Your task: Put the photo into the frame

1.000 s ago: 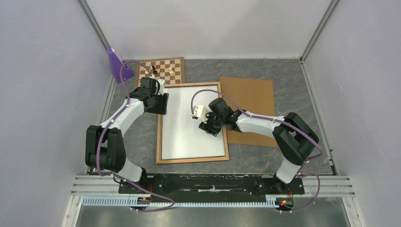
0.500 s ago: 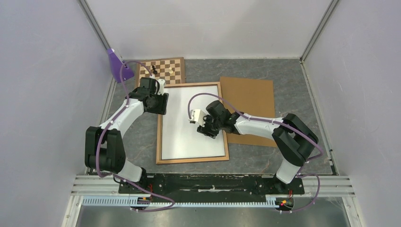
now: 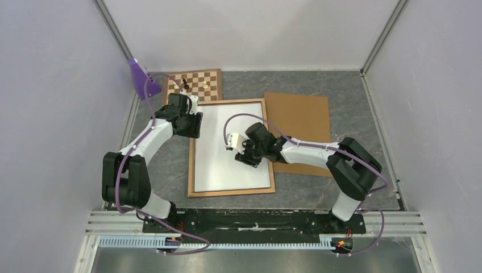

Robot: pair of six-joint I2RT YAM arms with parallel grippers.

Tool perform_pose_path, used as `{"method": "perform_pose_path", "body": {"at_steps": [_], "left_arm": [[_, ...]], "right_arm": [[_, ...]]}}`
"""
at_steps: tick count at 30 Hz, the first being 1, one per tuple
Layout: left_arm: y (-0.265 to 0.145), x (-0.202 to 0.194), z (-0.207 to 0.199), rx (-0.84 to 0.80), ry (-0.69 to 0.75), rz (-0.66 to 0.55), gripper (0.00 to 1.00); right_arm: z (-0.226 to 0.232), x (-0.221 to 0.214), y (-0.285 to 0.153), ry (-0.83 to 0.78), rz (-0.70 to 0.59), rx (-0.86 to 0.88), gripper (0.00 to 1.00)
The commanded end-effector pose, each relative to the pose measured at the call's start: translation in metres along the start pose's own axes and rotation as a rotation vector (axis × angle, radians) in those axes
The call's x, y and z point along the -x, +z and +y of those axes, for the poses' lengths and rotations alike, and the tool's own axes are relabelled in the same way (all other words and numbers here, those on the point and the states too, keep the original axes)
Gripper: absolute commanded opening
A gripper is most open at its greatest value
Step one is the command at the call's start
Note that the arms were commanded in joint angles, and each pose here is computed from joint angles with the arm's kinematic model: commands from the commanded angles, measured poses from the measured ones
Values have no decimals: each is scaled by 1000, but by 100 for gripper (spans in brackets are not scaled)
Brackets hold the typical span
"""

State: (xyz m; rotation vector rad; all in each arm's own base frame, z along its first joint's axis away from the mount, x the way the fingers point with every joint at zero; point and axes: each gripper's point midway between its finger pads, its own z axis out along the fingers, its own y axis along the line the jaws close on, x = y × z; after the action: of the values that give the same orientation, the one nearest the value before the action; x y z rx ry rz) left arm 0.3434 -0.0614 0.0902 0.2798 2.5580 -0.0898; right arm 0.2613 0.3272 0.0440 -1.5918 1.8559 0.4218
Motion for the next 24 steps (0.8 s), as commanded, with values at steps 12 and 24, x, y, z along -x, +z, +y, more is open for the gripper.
{"method": "perform_pose_path", "body": {"at_steps": [12, 24], "left_arm": [[-13, 10, 2, 7, 34, -52, 66], [-13, 11, 2, 7, 36, -53, 66]], "right_arm": [[2, 15, 10, -5, -27, -15, 47], [4, 24, 16, -18, -34, -8, 47]]}}
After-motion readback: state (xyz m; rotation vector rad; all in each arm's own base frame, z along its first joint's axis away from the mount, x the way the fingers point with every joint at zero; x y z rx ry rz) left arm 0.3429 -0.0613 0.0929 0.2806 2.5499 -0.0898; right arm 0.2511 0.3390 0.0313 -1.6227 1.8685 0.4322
